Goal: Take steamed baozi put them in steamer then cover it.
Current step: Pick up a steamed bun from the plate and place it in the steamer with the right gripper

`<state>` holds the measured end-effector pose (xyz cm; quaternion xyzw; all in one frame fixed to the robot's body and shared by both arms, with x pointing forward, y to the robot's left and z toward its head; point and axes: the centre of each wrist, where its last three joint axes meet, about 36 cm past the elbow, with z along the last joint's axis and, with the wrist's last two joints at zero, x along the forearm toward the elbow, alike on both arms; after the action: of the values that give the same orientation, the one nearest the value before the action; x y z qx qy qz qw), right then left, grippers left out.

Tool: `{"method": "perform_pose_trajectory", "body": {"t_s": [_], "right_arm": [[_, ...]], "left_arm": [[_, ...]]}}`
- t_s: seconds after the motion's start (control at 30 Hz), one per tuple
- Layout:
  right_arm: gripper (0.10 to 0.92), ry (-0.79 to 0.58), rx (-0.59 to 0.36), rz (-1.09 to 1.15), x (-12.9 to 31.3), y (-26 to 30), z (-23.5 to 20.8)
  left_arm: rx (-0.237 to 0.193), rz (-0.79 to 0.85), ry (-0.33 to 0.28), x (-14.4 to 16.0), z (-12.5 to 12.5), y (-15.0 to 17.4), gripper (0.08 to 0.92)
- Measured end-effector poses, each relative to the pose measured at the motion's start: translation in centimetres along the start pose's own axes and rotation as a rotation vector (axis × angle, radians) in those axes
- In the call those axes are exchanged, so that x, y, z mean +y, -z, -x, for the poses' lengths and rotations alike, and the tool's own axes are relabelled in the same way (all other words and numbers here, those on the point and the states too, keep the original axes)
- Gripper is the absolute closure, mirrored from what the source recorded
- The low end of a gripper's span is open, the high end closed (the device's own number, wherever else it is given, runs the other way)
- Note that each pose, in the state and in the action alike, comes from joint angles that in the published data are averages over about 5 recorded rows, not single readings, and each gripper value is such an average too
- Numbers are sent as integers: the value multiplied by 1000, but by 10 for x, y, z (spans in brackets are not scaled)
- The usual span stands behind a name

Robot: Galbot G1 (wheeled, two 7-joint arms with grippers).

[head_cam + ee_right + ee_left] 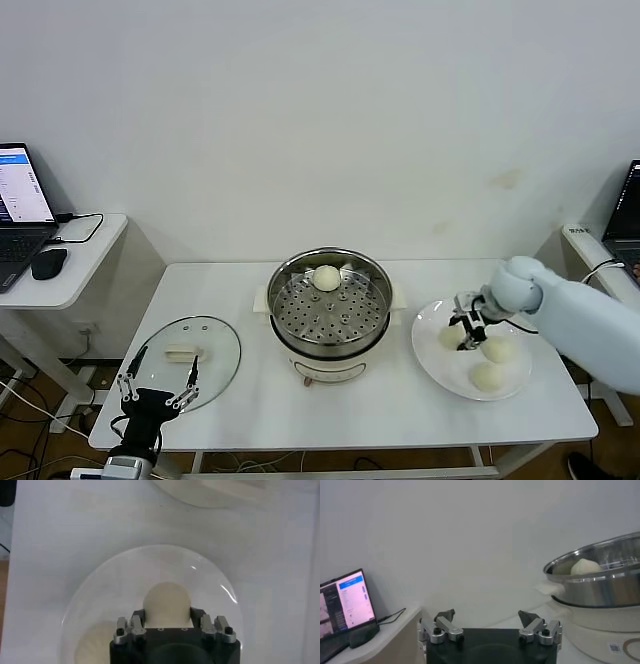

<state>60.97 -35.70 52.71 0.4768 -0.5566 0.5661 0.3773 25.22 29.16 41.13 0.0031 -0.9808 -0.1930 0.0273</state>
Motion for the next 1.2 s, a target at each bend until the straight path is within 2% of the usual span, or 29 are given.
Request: {"method": "perform_pose_trajectory", "body": {"t_s": [0.27,0.43,0.6,0.8,1.2], "right_arm": [[447,-105,-59,9,-27,23,-76],[441,-166,-118,-5,-46,62,-122],[437,-193,-184,-17,-63,115,-145],[433,-183,-234,-21,-78,182,-139],[433,-144,-236,1,-78,284,-73]], "left_arm": [[-15,3,-12,0,5,3,177],[-21,6,-12,4,8,4,177],[-17,1,-5,7,10,2,177],[-5,-10,5,10,10,-2,177],[-4,-19,24,12,11,-2,177]]}}
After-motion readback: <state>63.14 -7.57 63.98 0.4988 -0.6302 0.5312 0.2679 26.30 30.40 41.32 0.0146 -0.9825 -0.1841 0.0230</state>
